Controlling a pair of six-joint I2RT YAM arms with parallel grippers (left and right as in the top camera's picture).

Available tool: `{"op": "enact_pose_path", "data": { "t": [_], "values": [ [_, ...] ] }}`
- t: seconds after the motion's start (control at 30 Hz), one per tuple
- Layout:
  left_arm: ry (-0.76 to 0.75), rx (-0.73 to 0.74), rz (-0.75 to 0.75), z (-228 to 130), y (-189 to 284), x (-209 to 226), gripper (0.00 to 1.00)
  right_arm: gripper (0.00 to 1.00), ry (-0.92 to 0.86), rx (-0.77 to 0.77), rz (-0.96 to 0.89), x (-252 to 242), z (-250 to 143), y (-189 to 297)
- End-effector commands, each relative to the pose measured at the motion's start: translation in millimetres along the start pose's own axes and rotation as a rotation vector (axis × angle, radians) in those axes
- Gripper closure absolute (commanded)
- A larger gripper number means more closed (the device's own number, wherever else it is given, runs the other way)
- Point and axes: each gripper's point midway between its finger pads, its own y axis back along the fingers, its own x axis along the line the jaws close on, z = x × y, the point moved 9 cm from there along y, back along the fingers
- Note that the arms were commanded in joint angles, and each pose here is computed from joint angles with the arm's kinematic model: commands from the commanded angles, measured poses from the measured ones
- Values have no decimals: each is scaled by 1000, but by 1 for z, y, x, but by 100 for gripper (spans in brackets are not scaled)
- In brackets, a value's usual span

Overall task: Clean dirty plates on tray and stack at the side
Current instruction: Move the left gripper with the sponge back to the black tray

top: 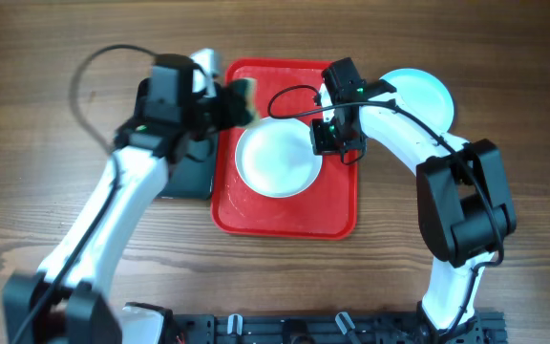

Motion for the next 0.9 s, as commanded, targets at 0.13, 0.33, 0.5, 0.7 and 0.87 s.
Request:
{"op": "enact_pose_path", "data": {
  "t": [0.13,0.33,0.5,0.7,0.87],
  "values": [
    [-18,17,486,2,36,85,96,93,31,1,49,12,-3,2],
    [-81,175,543,-8,7,122,96,93,30,-1,50,12,-3,2],
    [-89,229,621,-14,-26,151,96,92,31,-1,50,12,-3,2],
    [-172,209,625,-7,-29,156,94,92,30,-2,50,12,-3,2],
    [-165,205,628,-6,-27,158,74,92,31,-1,50,12,-3,2]
  ]
}}
